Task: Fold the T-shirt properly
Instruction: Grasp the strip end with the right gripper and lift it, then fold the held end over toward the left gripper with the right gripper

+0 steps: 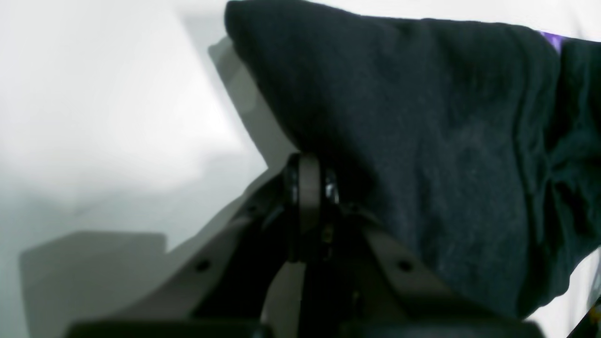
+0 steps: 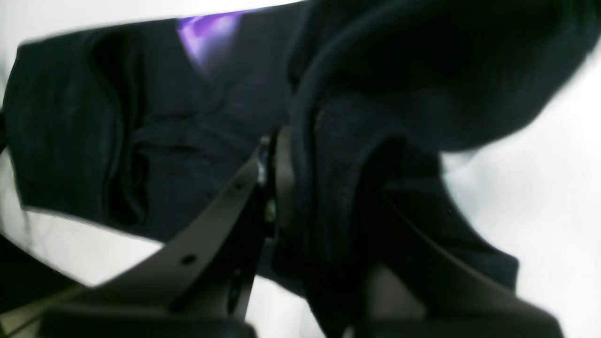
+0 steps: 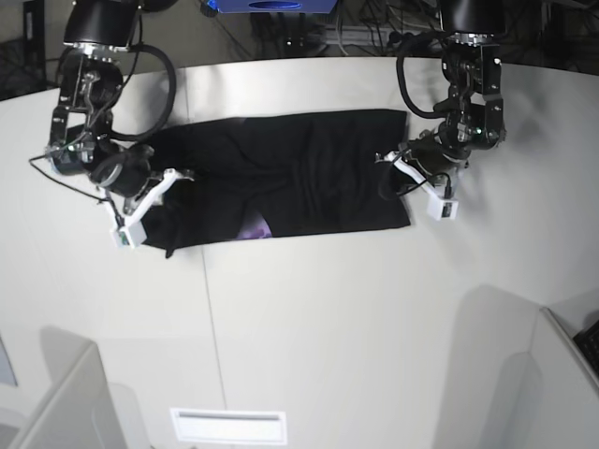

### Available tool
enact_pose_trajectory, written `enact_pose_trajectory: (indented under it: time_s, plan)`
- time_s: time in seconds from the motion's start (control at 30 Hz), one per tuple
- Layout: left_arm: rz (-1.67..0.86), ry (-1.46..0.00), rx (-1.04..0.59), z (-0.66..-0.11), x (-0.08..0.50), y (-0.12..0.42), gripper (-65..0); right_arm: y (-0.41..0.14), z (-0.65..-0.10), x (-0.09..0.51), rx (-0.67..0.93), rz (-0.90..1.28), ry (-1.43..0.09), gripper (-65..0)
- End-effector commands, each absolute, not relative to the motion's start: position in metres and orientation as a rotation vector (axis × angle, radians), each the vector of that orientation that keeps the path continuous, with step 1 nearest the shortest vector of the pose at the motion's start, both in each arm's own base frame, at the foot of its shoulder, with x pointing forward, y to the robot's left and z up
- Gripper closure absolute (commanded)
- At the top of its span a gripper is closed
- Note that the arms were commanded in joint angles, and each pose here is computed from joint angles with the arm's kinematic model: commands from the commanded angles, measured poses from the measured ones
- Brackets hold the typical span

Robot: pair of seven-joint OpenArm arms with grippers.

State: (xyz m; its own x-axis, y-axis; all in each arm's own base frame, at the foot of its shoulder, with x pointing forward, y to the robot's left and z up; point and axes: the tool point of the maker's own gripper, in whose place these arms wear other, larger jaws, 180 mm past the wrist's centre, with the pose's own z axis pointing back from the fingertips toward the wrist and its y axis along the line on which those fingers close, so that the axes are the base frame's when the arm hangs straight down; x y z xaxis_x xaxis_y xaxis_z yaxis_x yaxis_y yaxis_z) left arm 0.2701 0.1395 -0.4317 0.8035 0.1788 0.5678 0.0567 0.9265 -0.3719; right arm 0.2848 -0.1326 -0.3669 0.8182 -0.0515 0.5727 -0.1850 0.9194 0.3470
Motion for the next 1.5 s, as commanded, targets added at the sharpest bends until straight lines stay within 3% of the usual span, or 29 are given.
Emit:
enact_pose_trajectory:
  time_s: [0.0,0.27,0.6,1.1,1.47]
  plan:
    - [0.052,-0.633,-0.379,-0.430,0.269,0.140,0.0,-0.126,-0.352,0.293,0.424,0.069,-0.667,0.0]
    - [0.043,-0.655,-0.376,-0.423,0.271,0.141,0.0,-0.081,-0.335,0.289,0.500,0.114,-0.687,0.0]
    - [0.066,-0.682,-0.296,-0.414,0.275,0.182,0.0,-0.015,-0.319,0.275,0.635,0.184,-0.693,0.0]
    - [0.068,-0.668,-0.295,-0.418,0.269,0.182,0.0,0.071,-0.299,0.257,0.813,0.195,-0.656,0.0]
    - [0.062,-0.648,-0.279,-0.422,0.261,0.188,0.0,0.097,-0.284,0.260,0.851,0.226,-0.685,0.0]
